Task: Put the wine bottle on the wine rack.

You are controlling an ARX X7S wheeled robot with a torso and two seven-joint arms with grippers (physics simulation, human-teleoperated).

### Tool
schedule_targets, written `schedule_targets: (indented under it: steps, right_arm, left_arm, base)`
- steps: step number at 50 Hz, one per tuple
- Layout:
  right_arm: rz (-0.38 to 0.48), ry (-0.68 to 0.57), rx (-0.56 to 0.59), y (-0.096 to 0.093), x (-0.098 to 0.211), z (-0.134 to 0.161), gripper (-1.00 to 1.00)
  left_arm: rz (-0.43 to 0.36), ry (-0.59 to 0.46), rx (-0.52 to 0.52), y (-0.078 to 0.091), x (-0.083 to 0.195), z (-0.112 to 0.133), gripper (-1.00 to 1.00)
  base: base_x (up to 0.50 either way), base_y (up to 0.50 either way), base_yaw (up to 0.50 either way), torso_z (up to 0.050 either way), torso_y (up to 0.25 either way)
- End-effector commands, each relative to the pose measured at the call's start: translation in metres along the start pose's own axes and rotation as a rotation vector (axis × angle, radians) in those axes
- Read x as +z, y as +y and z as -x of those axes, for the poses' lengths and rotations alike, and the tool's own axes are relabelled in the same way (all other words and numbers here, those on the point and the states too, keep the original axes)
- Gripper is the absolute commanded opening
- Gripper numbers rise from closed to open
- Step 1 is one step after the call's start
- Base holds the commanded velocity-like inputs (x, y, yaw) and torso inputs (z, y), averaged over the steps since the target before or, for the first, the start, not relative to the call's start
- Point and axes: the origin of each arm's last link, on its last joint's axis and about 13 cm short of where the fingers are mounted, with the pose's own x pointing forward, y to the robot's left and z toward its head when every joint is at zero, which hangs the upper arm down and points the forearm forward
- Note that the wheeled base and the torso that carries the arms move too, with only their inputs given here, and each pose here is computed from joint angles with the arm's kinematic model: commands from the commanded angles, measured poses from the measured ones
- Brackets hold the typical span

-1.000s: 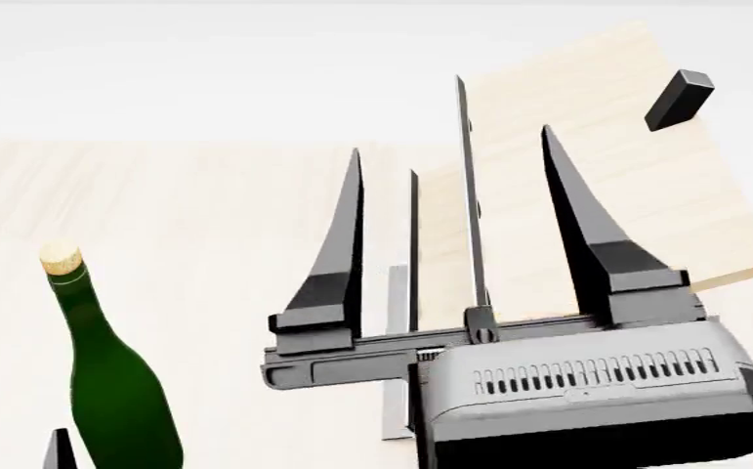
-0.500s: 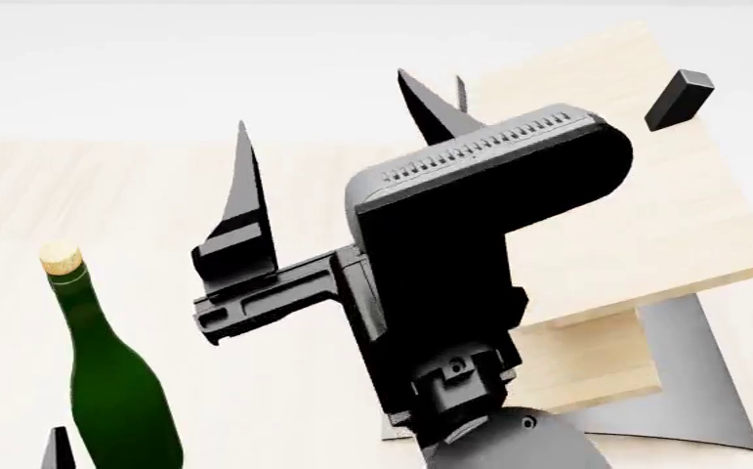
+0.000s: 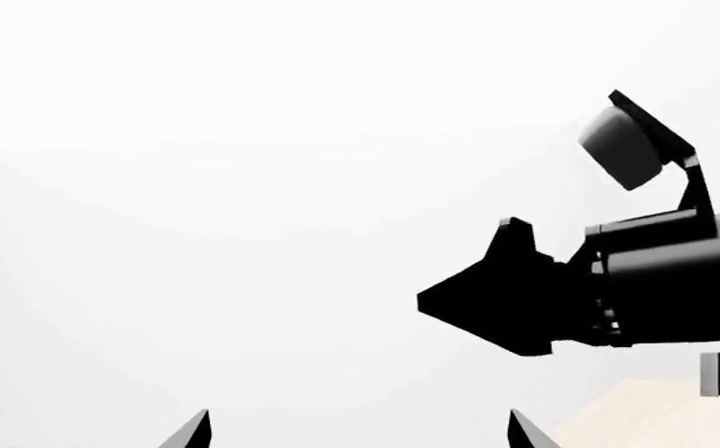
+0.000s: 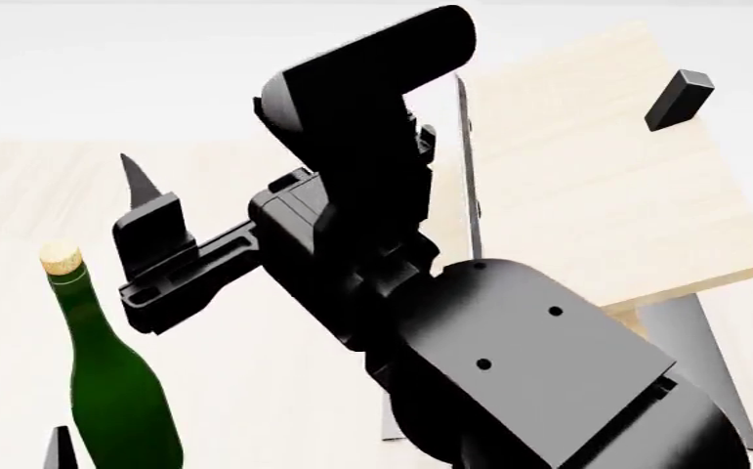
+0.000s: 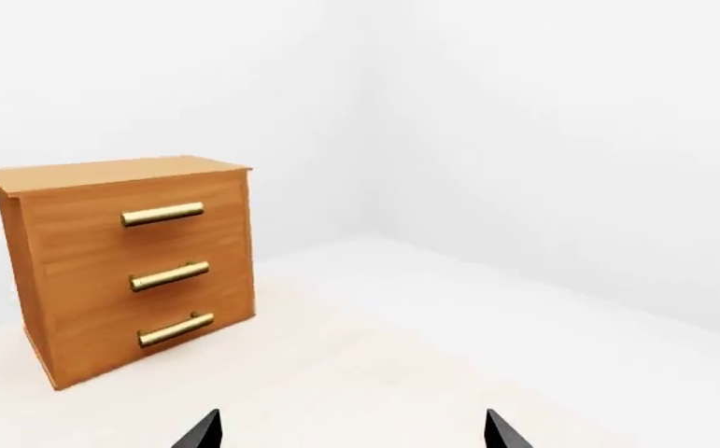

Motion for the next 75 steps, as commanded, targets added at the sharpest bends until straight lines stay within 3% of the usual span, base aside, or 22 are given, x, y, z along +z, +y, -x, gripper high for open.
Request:
schedule_targets:
  steps: [1, 4, 15, 24, 39, 66, 75]
  right_arm:
    - [-0.134, 0.080, 0.135, -0.007, 0.010, -0.013, 1.00]
    - [-0.158, 0.107, 0.184, -0.004, 0.012, -0.013, 1.00]
    - [-0.093, 0.185, 0.196, -0.014, -0.004, -0.027, 1.00]
    - [-0.088, 0.226, 0.207, -0.015, -0.018, -0.034, 1.00]
    - [-0.085, 0.265, 0.241, -0.004, -0.030, -0.038, 1.00]
    - [-0.184, 0.281, 0.251, -0.009, -0.056, -0.066, 1.00]
    - [-0.191, 0.279, 0.280, 0.003, -0.057, -0.071, 1.00]
  left_arm:
    - [0.001, 0.001, -0.001, 0.000, 0.000, 0.000, 1.00]
    - [0.002, 0.002, -0.002, -0.001, -0.001, 0.001, 1.00]
    - [0.003, 0.001, -0.007, -0.002, -0.002, 0.001, 1.00]
    - [0.005, 0.002, -0.005, -0.001, -0.002, 0.001, 1.00]
    - [0.005, 0.001, -0.006, -0.001, 0.000, 0.000, 1.00]
    - [0.010, 0.003, -0.014, -0.003, -0.004, 0.002, 1.00]
    - [0.012, 0.003, -0.015, -0.003, -0.004, 0.002, 1.00]
  base:
    - [0.00, 0.00, 0.00, 0.000, 0.000]
    - [0.00, 0.00, 0.00, 0.000, 0.000]
    - [0.00, 0.00, 0.00, 0.000, 0.000]
    - [0.00, 0.00, 0.00, 0.000, 0.000]
    - [0.00, 0.00, 0.00, 0.000, 0.000]
    - [0.00, 0.00, 0.00, 0.000, 0.000]
    - [0.00, 0.00, 0.00, 0.000, 0.000]
